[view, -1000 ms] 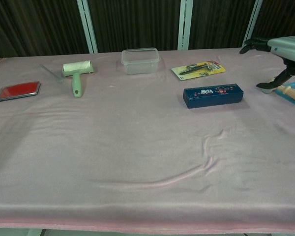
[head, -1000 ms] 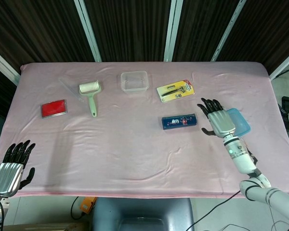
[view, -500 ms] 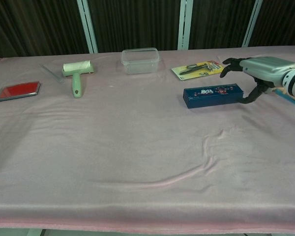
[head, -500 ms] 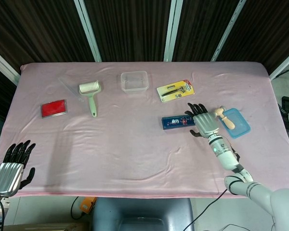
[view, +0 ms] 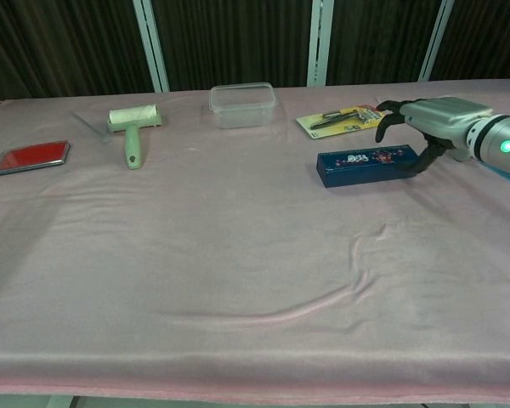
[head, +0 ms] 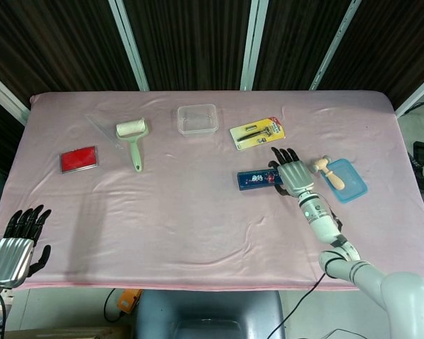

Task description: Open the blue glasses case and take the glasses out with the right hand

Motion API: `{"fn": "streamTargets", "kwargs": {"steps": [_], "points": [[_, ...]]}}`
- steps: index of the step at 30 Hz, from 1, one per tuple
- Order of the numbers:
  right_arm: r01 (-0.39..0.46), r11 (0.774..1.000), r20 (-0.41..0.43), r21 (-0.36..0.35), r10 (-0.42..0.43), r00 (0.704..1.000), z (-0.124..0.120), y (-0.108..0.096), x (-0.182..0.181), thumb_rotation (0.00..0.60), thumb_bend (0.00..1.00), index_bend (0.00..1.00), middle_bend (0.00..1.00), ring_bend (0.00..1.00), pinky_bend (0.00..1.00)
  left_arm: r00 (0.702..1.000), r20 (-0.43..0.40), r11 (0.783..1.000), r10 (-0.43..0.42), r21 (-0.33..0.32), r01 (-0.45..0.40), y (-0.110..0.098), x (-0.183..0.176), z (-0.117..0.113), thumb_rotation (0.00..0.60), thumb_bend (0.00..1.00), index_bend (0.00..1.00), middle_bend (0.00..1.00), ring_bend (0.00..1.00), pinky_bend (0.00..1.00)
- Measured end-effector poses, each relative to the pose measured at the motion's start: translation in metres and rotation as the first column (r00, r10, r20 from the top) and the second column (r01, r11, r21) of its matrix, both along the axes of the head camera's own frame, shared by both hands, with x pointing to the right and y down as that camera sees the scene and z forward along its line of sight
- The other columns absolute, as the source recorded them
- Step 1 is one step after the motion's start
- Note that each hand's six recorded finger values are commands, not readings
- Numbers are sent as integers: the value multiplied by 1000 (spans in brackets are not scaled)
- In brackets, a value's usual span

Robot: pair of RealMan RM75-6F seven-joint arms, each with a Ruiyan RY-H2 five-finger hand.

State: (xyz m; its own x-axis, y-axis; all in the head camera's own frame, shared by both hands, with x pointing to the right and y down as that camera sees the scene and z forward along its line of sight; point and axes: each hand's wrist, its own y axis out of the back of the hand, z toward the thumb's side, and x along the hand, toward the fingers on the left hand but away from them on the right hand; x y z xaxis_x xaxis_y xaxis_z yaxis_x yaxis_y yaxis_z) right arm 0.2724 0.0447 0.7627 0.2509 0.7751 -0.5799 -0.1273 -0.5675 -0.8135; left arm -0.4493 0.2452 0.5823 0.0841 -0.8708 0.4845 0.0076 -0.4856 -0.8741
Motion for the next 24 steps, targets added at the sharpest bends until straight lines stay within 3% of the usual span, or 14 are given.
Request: {"fn": "streamTargets", "kwargs": {"steps": [24], "points": [[13, 1000, -27, -4, -13, 1000, 0, -3, -4, 600, 526, 514, 55, 7, 0, 1000, -4, 1000, -3, 5, 3, 0, -1, -2, 600, 433, 0, 0, 0, 24]]}}
